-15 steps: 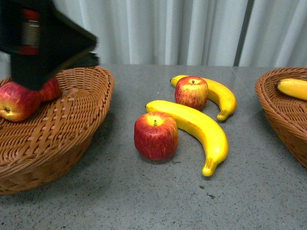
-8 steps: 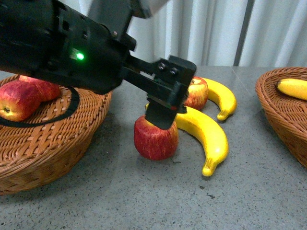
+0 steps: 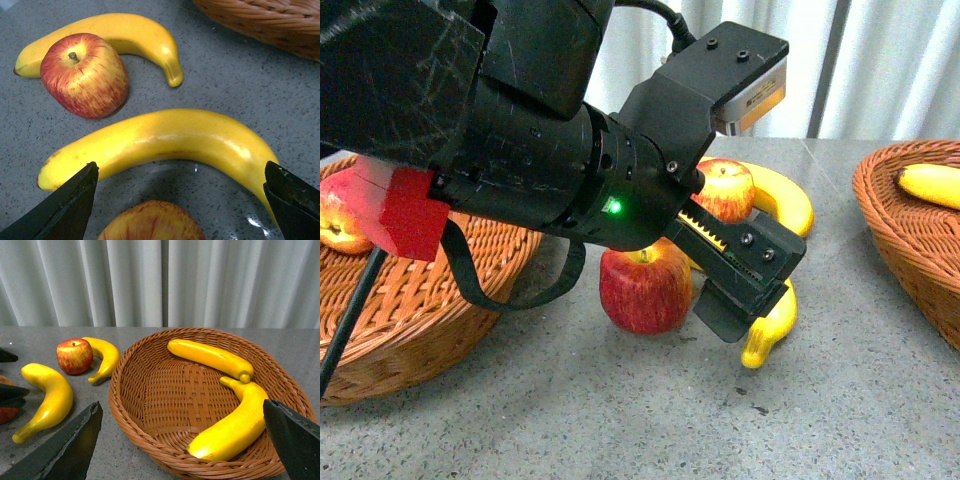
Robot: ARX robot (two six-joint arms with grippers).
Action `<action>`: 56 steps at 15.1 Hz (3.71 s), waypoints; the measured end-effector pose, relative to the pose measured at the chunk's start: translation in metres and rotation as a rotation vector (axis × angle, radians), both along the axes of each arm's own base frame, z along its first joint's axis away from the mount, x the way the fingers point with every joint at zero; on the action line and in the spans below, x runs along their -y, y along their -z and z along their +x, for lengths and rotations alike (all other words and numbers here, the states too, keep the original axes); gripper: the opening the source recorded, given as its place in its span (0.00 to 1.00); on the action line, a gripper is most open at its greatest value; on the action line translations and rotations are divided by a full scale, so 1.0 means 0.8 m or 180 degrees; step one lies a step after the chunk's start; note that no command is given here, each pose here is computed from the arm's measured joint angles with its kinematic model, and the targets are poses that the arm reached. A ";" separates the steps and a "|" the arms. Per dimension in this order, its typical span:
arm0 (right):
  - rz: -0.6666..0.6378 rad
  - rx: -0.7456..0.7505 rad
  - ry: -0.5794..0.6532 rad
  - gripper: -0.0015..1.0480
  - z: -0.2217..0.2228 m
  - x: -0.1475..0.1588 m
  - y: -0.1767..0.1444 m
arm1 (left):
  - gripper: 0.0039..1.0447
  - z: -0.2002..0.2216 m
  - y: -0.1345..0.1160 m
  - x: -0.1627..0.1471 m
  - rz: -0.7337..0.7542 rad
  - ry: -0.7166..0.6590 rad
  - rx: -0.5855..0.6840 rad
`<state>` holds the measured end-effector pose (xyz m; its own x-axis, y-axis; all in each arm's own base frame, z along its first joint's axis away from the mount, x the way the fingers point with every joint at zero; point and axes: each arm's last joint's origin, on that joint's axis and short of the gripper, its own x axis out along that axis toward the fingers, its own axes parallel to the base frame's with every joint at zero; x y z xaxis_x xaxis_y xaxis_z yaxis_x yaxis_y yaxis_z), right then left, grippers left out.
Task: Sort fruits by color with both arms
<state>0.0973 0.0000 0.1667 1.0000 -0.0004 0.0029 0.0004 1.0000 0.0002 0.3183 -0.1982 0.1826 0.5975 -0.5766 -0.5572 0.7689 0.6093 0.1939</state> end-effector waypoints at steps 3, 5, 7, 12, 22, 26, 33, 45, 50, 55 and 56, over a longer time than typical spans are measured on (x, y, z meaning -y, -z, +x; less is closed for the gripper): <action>0.0000 0.0000 0.0000 0.94 0.000 0.000 0.000 | 0.94 0.009 0.012 -0.005 0.0106 -0.0110 -0.0013; 0.0000 -0.0001 0.0000 0.94 0.000 0.000 0.000 | 0.94 0.011 0.016 -0.011 0.0172 -0.0197 -0.0087; 0.0000 0.0000 0.0000 0.94 0.000 0.000 0.000 | 0.91 0.014 0.027 -0.014 0.0252 -0.0241 -0.0226; 0.0000 -0.0001 0.0000 0.94 0.000 0.000 0.000 | 0.63 0.014 0.028 -0.016 0.0220 -0.0275 -0.0404; 0.0000 0.0000 0.0000 0.94 0.000 0.000 0.000 | 0.62 0.010 -0.064 -0.159 -0.0578 -0.2615 -0.0196; 0.0000 0.0000 0.0000 0.94 0.000 0.000 0.000 | 0.62 -0.002 -0.027 -0.182 -0.0556 -0.3000 -0.0478; 0.0000 0.0000 0.0000 0.94 0.000 0.000 0.000 | 0.93 -0.029 -0.072 -0.166 -0.0835 -0.2794 -0.0274; 0.0000 0.0000 0.0000 0.94 0.000 0.000 0.000 | 0.94 0.095 -0.078 -0.003 -0.0519 -0.0764 0.0078; 0.0000 0.0000 0.0000 0.94 0.000 0.000 0.000 | 0.94 0.141 -0.024 0.025 -0.0343 -0.0577 -0.0100; 0.0000 -0.0001 0.0000 0.94 0.000 0.000 0.000 | 0.94 0.166 -0.019 0.036 -0.0345 -0.0443 -0.0055; 0.0000 0.0000 0.0000 0.94 0.000 0.000 0.000 | 0.94 0.170 -0.013 0.038 -0.0308 -0.0473 -0.0077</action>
<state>0.0973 0.0000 0.1667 1.0000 -0.0004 0.0029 0.0004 1.0000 0.0002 0.4545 -0.2286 0.1929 0.6673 -0.5347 -0.5185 0.6727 0.7315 0.1114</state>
